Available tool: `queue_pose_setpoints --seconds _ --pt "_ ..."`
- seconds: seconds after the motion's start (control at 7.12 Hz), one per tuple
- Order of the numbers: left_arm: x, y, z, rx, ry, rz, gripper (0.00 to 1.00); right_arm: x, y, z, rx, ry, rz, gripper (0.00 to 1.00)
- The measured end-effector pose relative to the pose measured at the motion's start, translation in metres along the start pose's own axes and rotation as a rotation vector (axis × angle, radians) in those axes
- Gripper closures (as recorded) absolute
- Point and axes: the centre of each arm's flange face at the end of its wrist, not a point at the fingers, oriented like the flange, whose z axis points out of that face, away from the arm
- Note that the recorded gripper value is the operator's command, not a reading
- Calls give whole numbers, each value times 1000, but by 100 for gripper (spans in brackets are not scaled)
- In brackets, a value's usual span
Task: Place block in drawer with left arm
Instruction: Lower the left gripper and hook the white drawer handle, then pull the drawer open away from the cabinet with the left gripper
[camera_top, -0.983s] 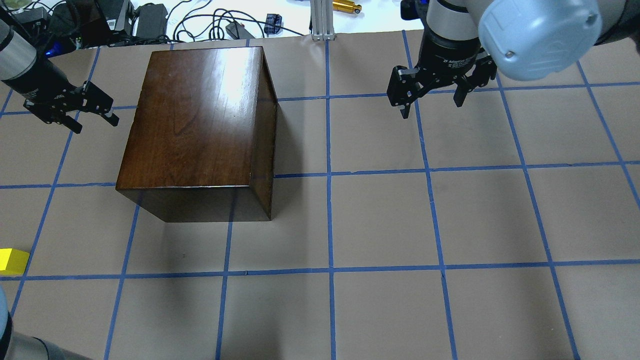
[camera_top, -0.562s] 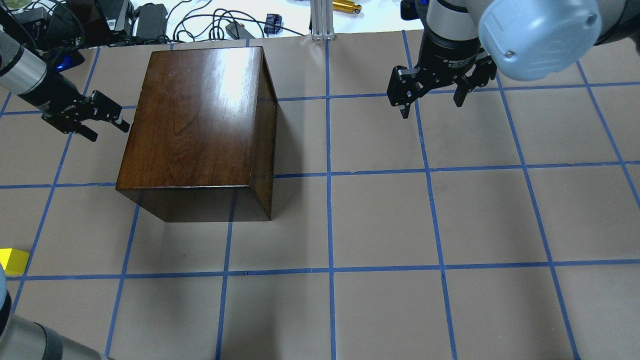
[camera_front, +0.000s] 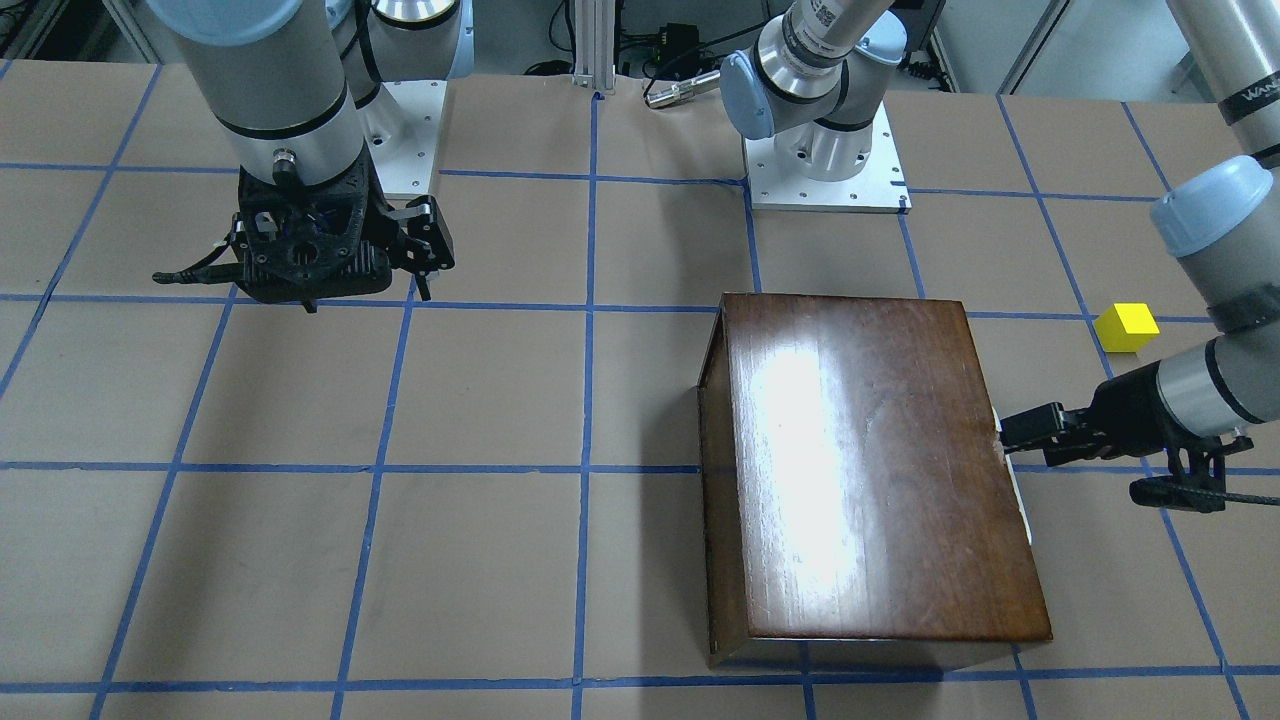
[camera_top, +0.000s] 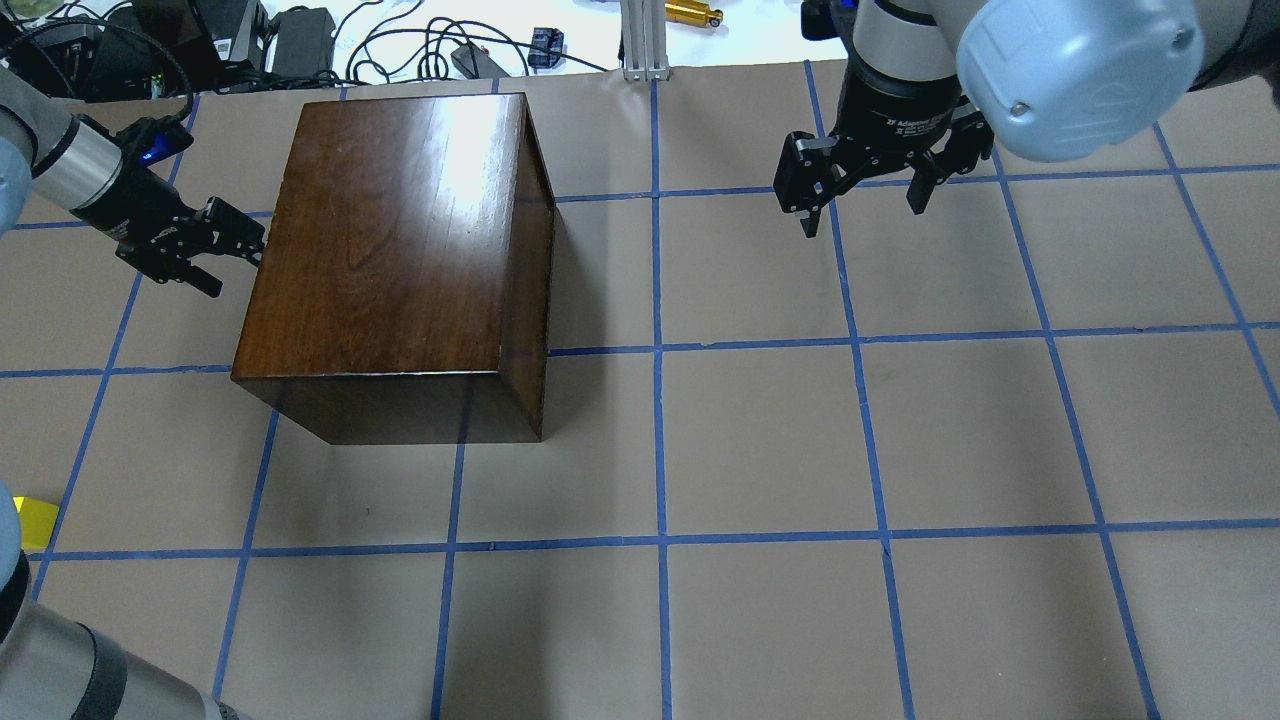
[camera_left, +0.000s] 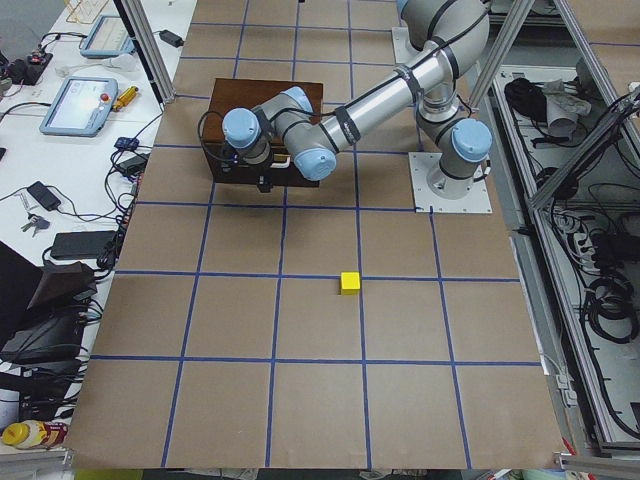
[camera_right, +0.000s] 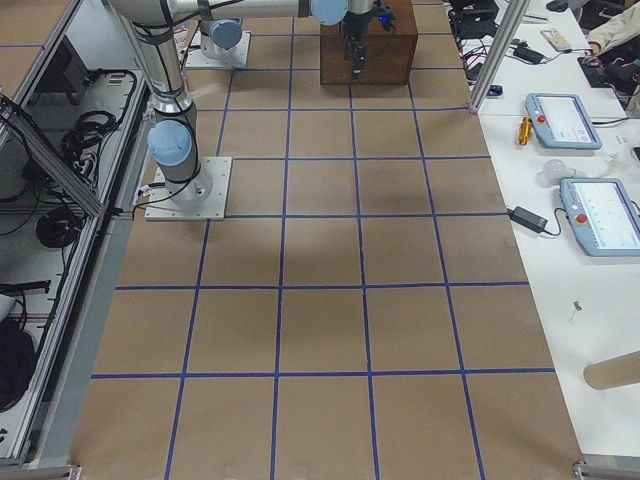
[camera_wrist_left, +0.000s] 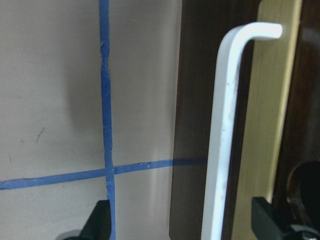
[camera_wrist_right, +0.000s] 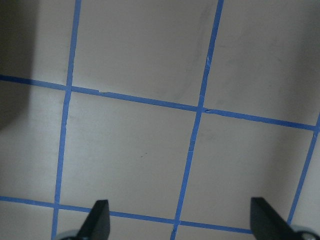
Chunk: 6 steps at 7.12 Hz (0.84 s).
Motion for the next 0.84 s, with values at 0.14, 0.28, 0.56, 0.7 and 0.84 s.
queue_pose_setpoints --seconds 0.14,0.28,0.56,0.7,0.84 --pt "-3 -3 6 -3 4 -1 0 0 0 0 0 0 0 0" --pt "-5 -5 11 -5 10 -3 0 0 0 0 0 0 -1 0" --pt "-8 -8 17 -9 19 -5 0 0 0 0 0 0 -1 0" --pt "-9 -9 19 -10 20 -6 0 0 0 0 0 0 0 0" --pt "-11 -10 21 -10 20 -6 0 0 0 0 0 0 0 0"
